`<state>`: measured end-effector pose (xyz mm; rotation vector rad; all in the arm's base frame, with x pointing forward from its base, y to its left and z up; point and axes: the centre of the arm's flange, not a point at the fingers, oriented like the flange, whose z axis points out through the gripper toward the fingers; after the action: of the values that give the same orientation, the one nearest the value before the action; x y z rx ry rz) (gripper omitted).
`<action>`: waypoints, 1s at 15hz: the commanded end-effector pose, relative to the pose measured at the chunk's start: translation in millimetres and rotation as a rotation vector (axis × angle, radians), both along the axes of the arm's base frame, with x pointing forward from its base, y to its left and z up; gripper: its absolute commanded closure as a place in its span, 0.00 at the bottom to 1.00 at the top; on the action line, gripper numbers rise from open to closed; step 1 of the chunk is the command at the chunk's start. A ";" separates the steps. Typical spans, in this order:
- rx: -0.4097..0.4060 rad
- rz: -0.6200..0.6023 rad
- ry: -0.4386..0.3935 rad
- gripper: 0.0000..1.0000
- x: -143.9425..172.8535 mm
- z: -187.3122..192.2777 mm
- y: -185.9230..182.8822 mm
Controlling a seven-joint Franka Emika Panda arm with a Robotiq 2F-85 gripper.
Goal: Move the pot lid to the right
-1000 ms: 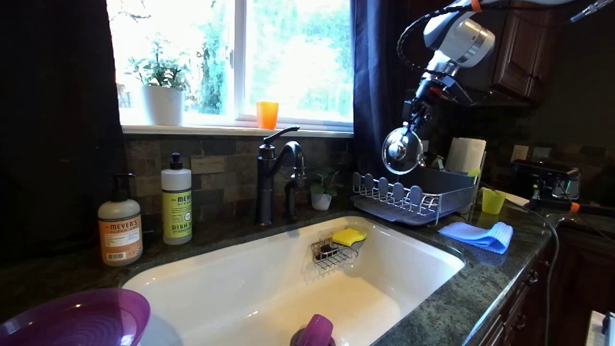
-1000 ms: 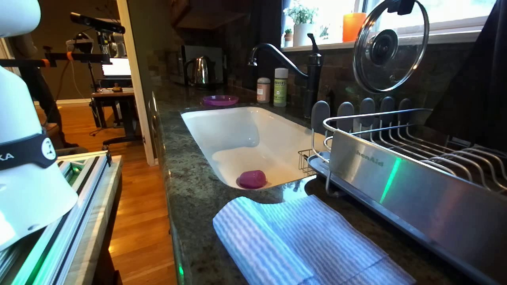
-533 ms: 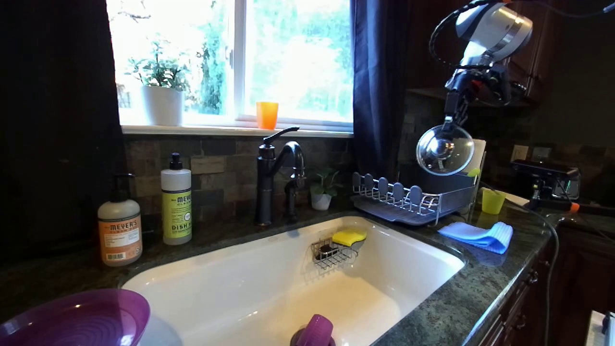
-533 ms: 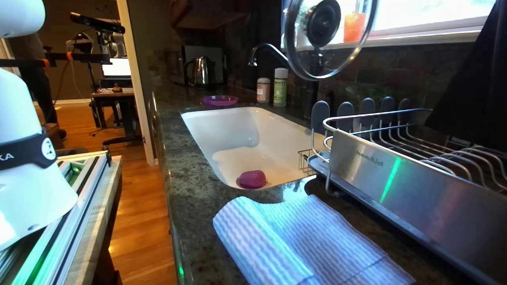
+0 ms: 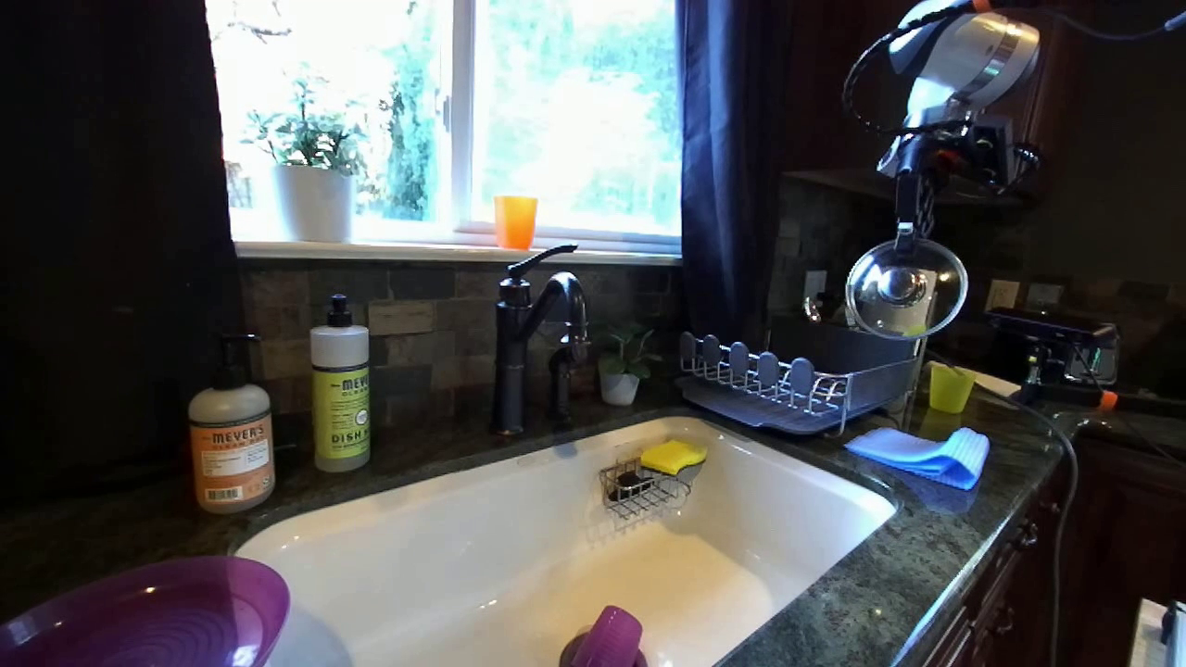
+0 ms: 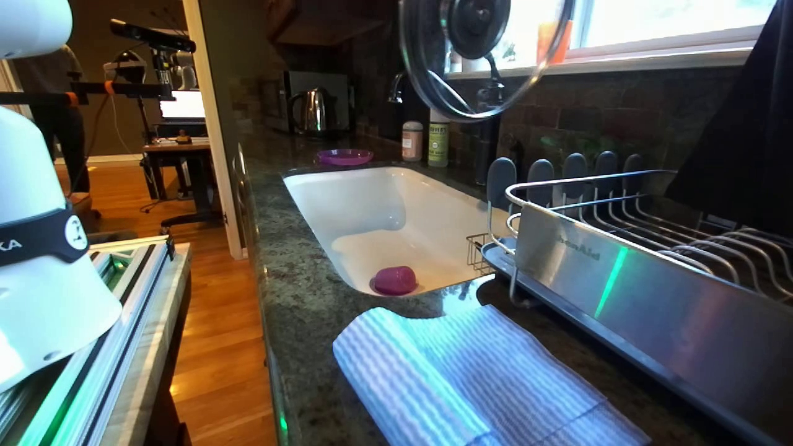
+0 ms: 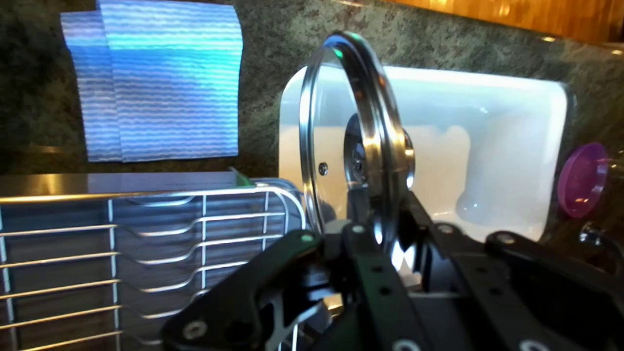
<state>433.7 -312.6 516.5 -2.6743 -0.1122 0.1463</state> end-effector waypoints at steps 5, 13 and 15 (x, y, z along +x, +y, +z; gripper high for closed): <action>-0.149 -0.388 -0.096 0.95 6.3 11.2 -33.2; -0.183 -0.786 -0.183 0.95 -10.3 1.9 -61.9; -0.191 -0.882 -0.225 0.95 -7.6 3.7 -62.3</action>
<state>433.7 -388.7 518.1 -2.7180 0.8762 -0.3153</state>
